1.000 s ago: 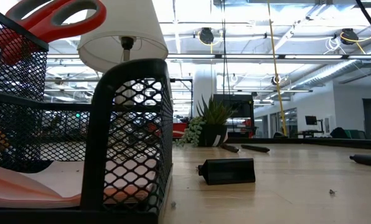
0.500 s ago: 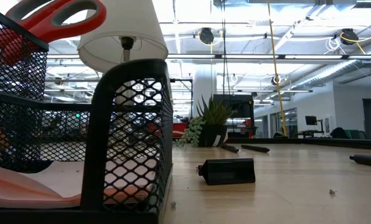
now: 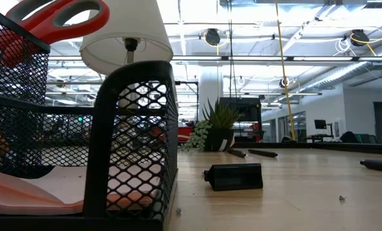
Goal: Pick and place office supplies into organizer
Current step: Put the bottom black pen into the mesh desk organizer
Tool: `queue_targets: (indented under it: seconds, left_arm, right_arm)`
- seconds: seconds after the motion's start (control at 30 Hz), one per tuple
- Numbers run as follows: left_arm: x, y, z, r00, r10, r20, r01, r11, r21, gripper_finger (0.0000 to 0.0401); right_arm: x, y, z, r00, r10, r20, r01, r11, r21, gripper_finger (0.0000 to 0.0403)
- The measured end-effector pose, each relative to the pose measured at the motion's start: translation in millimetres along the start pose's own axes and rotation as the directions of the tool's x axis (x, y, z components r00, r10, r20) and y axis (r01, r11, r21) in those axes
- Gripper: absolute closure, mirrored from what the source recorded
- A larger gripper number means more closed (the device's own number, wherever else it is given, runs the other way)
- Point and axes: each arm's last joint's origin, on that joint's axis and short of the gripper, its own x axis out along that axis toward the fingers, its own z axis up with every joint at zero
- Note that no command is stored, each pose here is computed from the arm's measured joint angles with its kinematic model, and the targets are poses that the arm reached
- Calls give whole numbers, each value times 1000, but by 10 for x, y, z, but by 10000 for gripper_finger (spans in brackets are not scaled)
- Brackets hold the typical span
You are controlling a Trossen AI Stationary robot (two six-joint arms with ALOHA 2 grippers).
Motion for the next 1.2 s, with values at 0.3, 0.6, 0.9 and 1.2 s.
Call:
queue_targets:
  seconds: [0.3, 0.6, 0.9, 1.2]
  left_arm:
    - [18, 9, -21, 1000, 3, -18, -2, 995, 101, 249]
    - [6, 16, -2, 999, 32, 9, -33, 991, 130, 249]
    - [7, 9, -4, 1000, -5, -8, 6, 995, 97, 249]
    - [7, 5, 3, 1000, -10, -2, 10, 996, 93, 249]
  right_arm:
    - [677, -4, 131, 950, -292, -111, 306, 943, 131, 270]
    - [1251, -54, 313, 902, -428, -51, 430, 885, 179, 271]
    - [1498, -179, 447, 908, -415, -51, 415, 881, 228, 271]
    - [1637, -338, 492, 896, -441, -53, 440, 867, 233, 271]
